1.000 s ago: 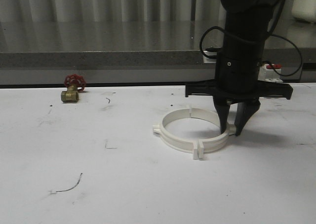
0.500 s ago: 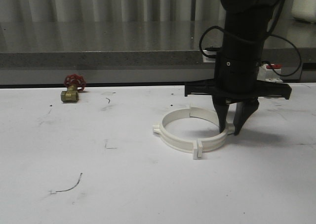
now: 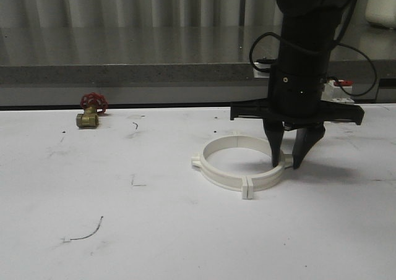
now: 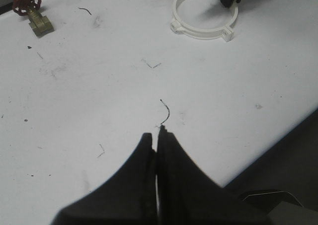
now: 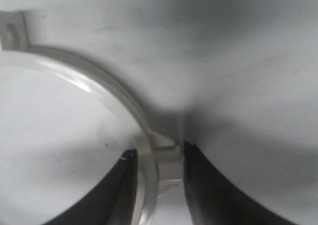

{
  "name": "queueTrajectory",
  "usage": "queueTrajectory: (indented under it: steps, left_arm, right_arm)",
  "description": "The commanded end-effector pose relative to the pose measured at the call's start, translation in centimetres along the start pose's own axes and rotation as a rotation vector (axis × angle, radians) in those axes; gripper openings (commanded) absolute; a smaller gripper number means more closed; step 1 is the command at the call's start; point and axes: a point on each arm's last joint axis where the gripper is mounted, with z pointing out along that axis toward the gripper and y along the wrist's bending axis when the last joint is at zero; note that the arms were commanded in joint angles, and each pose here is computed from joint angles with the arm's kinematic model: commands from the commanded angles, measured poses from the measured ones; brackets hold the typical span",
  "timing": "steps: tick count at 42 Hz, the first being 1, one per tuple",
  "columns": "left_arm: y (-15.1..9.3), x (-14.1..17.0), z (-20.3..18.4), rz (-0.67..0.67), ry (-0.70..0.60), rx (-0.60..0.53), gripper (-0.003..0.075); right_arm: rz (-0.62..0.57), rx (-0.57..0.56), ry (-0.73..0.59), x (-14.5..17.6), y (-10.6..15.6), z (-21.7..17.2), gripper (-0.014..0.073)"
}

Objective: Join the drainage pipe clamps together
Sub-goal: 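Press the held half against the first half to close the ring, then open the right gripper and raise it away from the ring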

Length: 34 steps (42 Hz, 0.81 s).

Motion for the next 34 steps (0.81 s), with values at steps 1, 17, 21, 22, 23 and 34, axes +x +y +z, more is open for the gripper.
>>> queueTrajectory:
  steps: [1,17,21,22,23,34]
  left_arm:
    - [0.0,-1.3,-0.5,-0.005,-0.091,0.0,-0.002]
    - [0.0,-1.3,-0.5,-0.005,-0.091,0.0,-0.0021]
    - [0.0,-1.3,-0.5,-0.005,-0.091,0.0,-0.002]
    - [0.0,-1.3,-0.5,-0.005,-0.091,0.0,-0.002]
    - [0.0,-1.3,-0.5,-0.005,-0.091,0.0,-0.002]
    - [0.0,-1.3,-0.5,-0.005,-0.091,0.0,-0.002]
  right_arm:
    - [0.001,-0.048,-0.077,-0.7,0.3,-2.6,0.0327]
    - [-0.101,-0.065,-0.223,-0.8,-0.9,-9.1,0.0326]
    - [-0.257,-0.122,-0.277,-0.2,-1.7,-12.9,0.0326]
    - [-0.313,-0.135,-0.289,0.0,-1.9,-13.6,0.0326]
    - [-0.349,-0.148,-0.308,0.3,-2.2,-14.6,0.0326]
    - [-0.449,-0.199,-0.539,4.9,-7.5,-20.1,0.0326]
